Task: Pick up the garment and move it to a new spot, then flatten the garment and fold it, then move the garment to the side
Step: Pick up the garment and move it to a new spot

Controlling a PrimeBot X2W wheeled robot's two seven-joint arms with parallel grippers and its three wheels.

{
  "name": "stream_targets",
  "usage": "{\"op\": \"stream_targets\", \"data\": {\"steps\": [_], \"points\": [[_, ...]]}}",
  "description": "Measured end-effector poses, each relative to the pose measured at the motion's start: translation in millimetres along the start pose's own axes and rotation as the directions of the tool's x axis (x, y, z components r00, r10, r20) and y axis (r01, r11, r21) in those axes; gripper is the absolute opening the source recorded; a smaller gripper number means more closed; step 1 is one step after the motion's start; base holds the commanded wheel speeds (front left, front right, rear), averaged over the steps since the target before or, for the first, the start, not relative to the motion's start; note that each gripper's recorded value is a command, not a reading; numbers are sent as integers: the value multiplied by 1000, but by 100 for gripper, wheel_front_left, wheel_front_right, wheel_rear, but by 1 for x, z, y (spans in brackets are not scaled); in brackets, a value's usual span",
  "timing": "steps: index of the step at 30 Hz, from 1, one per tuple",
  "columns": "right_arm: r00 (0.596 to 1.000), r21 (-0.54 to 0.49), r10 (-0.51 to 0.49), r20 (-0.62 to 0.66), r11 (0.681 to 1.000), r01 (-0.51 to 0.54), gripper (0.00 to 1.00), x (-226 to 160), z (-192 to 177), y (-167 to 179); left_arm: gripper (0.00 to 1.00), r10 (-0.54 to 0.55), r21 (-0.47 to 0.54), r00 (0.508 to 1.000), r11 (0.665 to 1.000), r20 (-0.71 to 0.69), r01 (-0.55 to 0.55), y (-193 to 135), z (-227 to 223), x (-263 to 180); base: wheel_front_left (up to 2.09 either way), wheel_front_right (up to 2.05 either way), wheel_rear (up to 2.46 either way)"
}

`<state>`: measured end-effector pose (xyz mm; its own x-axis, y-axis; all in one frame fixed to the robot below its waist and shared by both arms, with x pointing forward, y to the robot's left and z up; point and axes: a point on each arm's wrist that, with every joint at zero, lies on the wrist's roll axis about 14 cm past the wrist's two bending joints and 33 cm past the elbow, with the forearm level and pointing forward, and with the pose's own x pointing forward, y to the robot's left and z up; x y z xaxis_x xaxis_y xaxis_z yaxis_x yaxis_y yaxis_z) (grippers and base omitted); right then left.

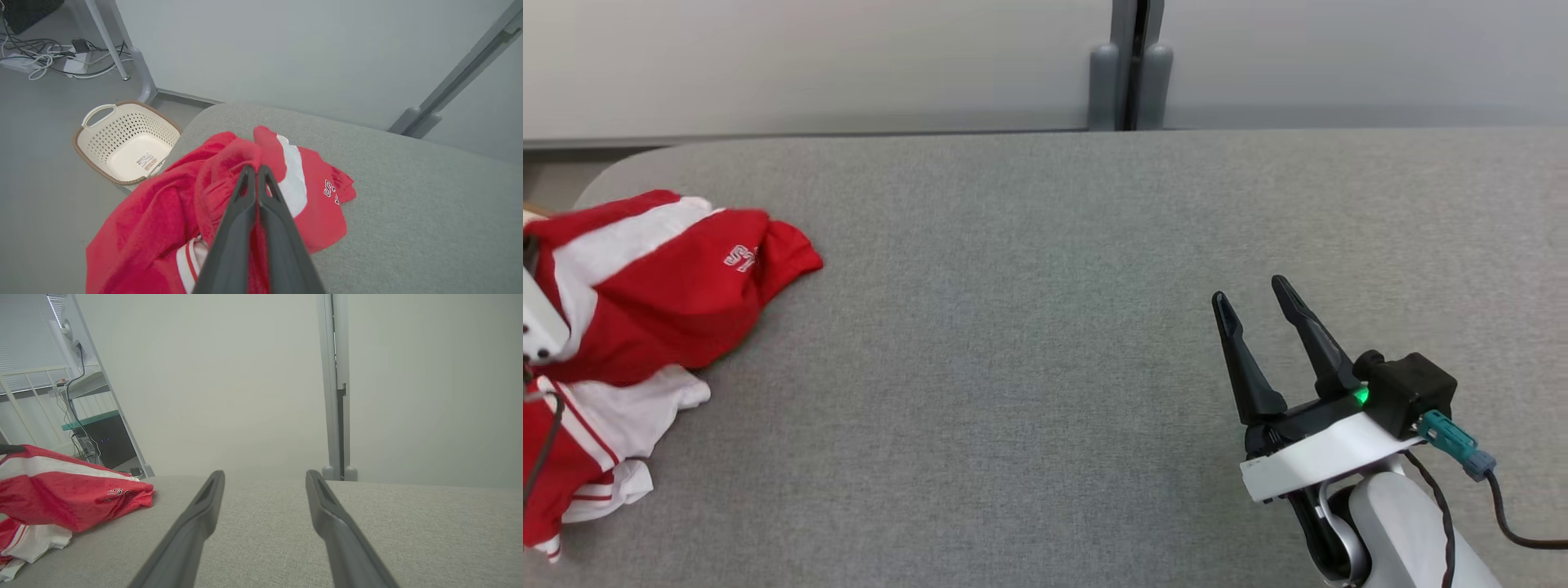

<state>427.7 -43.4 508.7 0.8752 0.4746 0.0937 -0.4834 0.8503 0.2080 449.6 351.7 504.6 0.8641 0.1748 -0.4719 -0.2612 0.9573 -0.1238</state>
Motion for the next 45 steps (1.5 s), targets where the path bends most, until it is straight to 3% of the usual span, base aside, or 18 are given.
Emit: {"op": "stream_targets", "data": {"steps": [6, 12, 15, 19, 24, 26, 28, 31, 37, 41, 42, 43, 45], "points": [[998, -4, -62, 31, 998, 62, 100, -19, 13, -8, 0, -189, 139, 973, 975, 131, 171, -72, 59, -19, 0, 0, 0], [986, -23, -149, 71, 988, 151, 100, -45, 29, -27, 0, -393, 298, 901, 896, 186, 329, -156, 89, -50, 0, 0, 0], [976, -31, -195, 93, 980, 198, 100, -59, 38, -38, 0, -506, 356, 843, 833, 182, 423, -202, 91, -69, 0, 0, 0], [959, -40, -261, 107, 963, 267, 100, -80, 43, -54, 0, -659, 391, 729, 730, 186, 560, -263, 94, -102, 0, 0, 0], [940, -50, -316, 126, 945, 324, 100, -98, 50, -69, 0, -796, 406, 575, 597, 191, 692, -319, 90, -142, 0, 0, 0], [938, -52, -324, 126, 942, 332, 100, -100, 50, -72, 0, -819, 401, 548, 565, 168, 721, -329, 80, -146, 0, 0, 0], [936, -54, -330, 121, 940, 338, 100, -101, 48, -75, 0, -821, 380, 557, 558, 124, 738, -331, 61, -139, 0, 0, 0], [938, -53, -329, 109, 941, 336, 100, -100, 44, -74, 0, -806, 303, 590, 575, 51, 760, -325, 22, -118, 0, 0, 0], [937, -52, -335, 99, 938, 341, 100, -97, 42, -79, 0, -695, 198, 714, 690, -89, 696, -287, -76, -67, 0, 0, 0], [936, -54, -342, 86, 936, 347, 100, -97, 38, -84, 0, -653, 181, 755, 736, -62, 652, -278, -108, -52, 0, 0, 0], [937, -56, -339, 86, 937, 344, 100, -96, 38, -84, 45, -645, 177, 763, 748, -36, 640, -276, -109, -50, 0, 0, 0], [938, -57, -336, 85, 938, 342, 100, -95, 38, -84, 100, -636, 179, 771, 758, -5, 627, -274, -109, -49, 0, 0, 0], [940, -60, -331, 84, 940, 336, 100, -94, 38, -84, 100, -629, 177, 776, 770, 50, 613, -272, -106, -48, 0, 0, 0]]}}
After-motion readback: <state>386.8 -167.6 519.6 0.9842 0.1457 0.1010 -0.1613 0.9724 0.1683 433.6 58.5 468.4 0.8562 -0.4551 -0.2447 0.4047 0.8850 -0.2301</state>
